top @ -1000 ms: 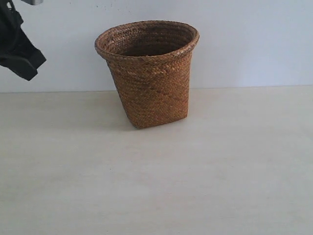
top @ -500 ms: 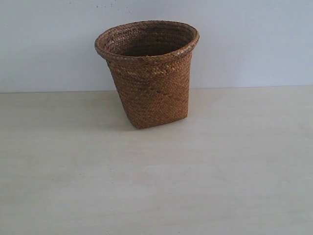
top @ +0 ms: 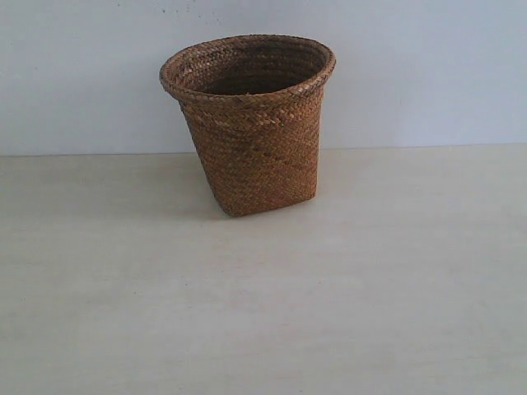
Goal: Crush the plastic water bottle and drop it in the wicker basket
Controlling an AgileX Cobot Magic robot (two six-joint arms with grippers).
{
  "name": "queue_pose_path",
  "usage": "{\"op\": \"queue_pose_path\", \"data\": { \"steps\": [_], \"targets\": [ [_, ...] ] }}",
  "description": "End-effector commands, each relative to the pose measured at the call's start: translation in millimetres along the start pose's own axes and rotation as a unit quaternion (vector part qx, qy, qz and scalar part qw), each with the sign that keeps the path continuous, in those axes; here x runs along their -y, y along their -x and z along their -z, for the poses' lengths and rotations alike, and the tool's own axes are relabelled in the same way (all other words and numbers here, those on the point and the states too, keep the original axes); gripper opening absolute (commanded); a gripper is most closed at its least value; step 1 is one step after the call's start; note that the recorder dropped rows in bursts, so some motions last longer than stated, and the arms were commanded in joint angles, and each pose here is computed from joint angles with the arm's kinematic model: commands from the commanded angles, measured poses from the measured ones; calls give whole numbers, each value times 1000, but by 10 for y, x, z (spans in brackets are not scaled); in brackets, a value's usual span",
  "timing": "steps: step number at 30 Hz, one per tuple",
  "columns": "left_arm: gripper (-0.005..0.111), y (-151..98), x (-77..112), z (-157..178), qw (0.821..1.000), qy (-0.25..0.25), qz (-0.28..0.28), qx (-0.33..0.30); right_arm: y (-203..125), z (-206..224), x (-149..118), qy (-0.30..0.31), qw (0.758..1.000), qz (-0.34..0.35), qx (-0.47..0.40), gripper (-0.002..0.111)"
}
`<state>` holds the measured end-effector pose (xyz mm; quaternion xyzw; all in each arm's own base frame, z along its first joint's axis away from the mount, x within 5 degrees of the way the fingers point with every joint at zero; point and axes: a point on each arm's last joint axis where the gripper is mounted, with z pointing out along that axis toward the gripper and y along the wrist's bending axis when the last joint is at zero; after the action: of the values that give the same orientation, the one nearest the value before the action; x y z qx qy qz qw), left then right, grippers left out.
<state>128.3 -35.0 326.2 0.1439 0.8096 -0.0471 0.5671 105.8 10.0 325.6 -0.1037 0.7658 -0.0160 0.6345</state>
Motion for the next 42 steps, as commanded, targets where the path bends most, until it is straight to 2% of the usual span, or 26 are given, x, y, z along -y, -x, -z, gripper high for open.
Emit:
{"op": "queue_pose_path", "data": {
  "steps": [1, 10, 17, 23, 29, 42],
  "targets": [
    [4, -148, 15, 102, 999, 0, 18, 28, -55, 140, -26, -3, 1000, -16, 27, 0],
    [4, -427, 48, 292, 995, -6, 50, 86, -322, 447, -101, -7, 994, -67, 91, 0],
    [4, -661, 70, 358, 986, -7, 62, 154, -589, 541, -131, -27, 985, -69, 153, 0],
    [4, -850, 87, 308, 987, -7, 64, 149, -859, 423, -163, -27, 989, -69, 124, 0],
    [4, -904, 92, 283, 988, -8, 64, 140, -1037, 345, -191, -23, 993, -74, 93, 0],
    [4, -903, 92, 283, 988, -7, 63, 140, -1033, 346, -190, -23, 992, -77, 94, 0]
  ]
}}
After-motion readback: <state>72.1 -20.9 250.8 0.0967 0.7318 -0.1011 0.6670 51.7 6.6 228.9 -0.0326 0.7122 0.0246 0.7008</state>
